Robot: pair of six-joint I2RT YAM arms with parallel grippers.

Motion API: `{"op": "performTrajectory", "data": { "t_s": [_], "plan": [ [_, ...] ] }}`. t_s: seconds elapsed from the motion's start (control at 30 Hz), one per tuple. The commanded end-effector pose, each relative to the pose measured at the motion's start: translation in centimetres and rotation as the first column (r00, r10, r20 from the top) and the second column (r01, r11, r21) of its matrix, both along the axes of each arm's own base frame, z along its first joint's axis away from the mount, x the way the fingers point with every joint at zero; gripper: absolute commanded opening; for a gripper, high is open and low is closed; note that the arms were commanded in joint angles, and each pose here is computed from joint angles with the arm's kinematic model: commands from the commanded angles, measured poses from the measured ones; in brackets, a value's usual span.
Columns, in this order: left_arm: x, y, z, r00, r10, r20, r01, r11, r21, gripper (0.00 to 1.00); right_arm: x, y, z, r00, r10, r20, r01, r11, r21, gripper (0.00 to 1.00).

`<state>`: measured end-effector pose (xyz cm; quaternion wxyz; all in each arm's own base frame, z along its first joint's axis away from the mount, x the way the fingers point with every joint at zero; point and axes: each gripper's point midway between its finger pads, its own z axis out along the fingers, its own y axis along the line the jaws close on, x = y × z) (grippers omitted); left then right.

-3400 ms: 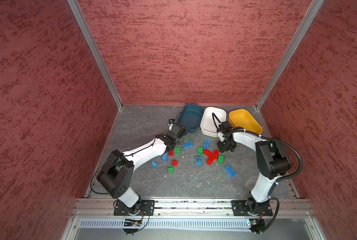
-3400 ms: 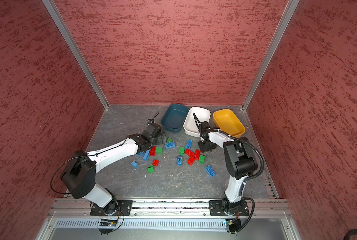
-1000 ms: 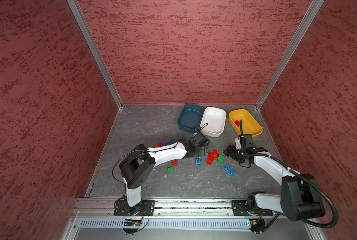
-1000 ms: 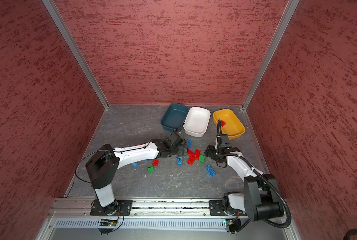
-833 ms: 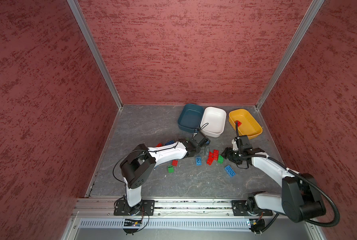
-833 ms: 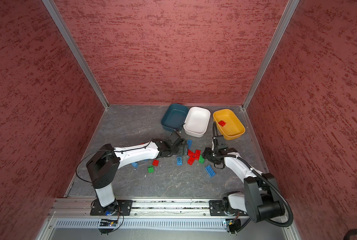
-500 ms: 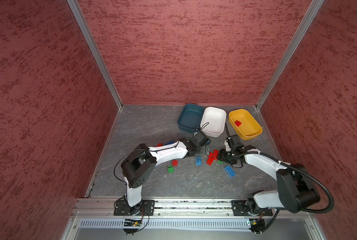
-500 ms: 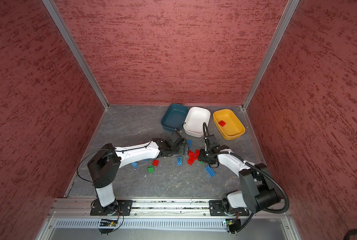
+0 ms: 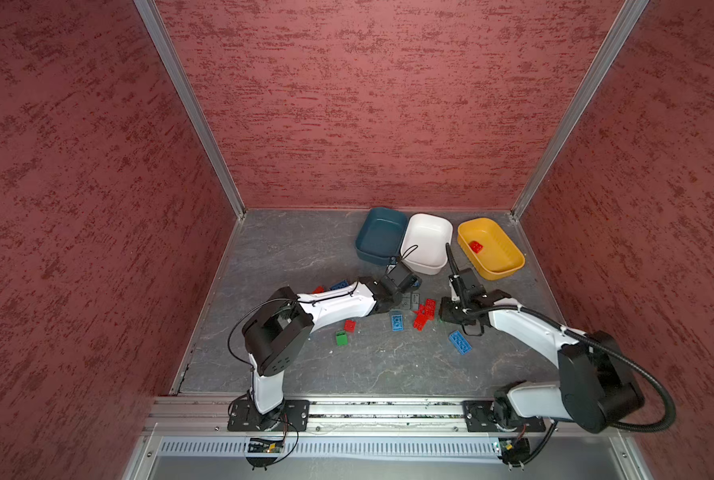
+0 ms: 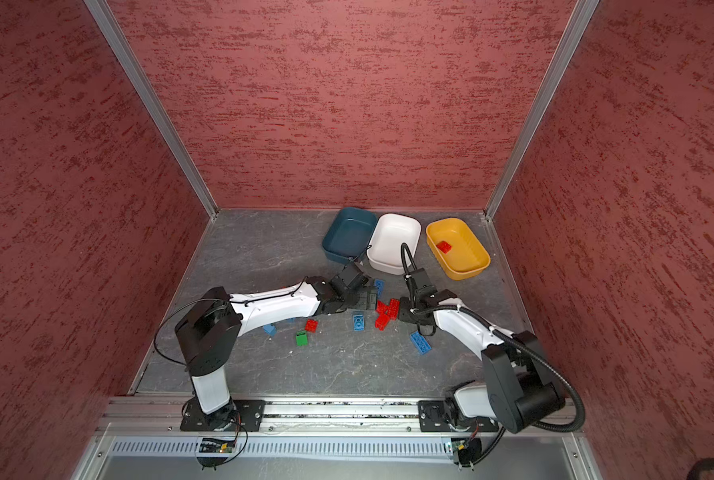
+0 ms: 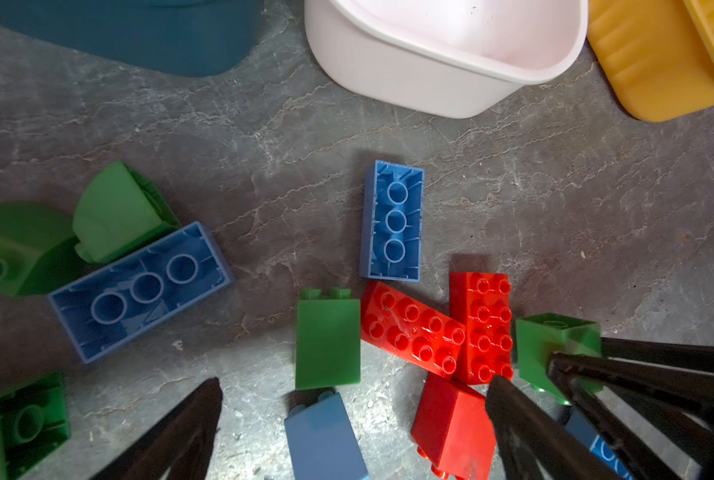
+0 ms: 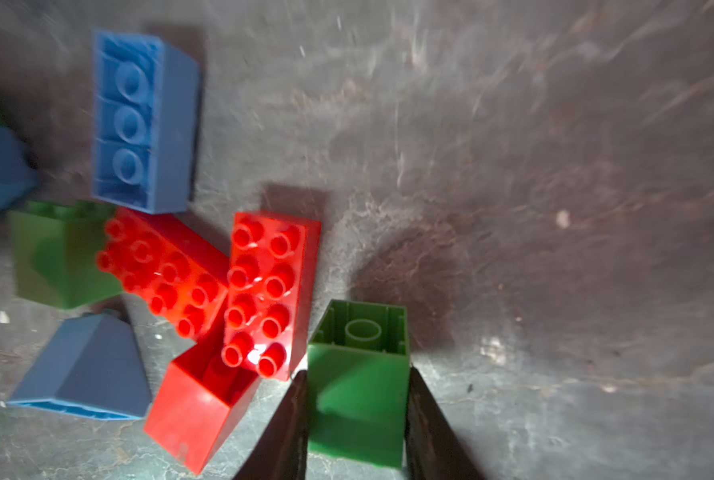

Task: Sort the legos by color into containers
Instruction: 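Carry the green brick with the right gripper and release it into the white bin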

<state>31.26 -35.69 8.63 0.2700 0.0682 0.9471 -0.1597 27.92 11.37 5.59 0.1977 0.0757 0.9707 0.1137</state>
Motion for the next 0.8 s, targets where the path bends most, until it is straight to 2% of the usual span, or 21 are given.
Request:
{"op": "performTrajectory", "data": {
  "t_s": [0.0, 0.17, 0.33, 0.63, 0.77],
  "plan": [
    [0.3, 0.1, -0.9, 1.0, 0.025, -0.018, -0.025, 1.0, 0.019, 0.99, 2.0, -0.2, 3.2, 0.989, -0.012, 0.15, 0.013, 1.0, -0.005, 0.28],
    [0.5, 0.5, -1.6, 0.998, 0.043, -0.052, -0.042, 0.999, 0.012, 1.0, 4.8, 0.8, 6.6, 0.946, -0.058, 0.319, 0.031, 0.996, 0.088, 0.28],
    [0.6, 0.7, -2.4, 0.994, 0.048, -0.093, -0.046, 0.999, 0.021, 0.99, 8.0, 2.1, 8.3, 0.911, -0.087, 0.404, 0.027, 0.988, 0.152, 0.28],
    [0.7, 1.3, -3.5, 0.987, 0.072, -0.147, -0.067, 0.997, 0.037, 1.0, 13.5, 3.3, 8.0, 0.909, -0.078, 0.41, 0.006, 0.985, 0.172, 0.28],
    [0.5, 0.9, -3.6, 0.986, 0.045, -0.159, -0.042, 0.999, 0.026, 1.0, 16.1, 2.9, 8.8, 0.892, -0.107, 0.439, 0.022, 0.981, 0.193, 0.28]
  ]
}}
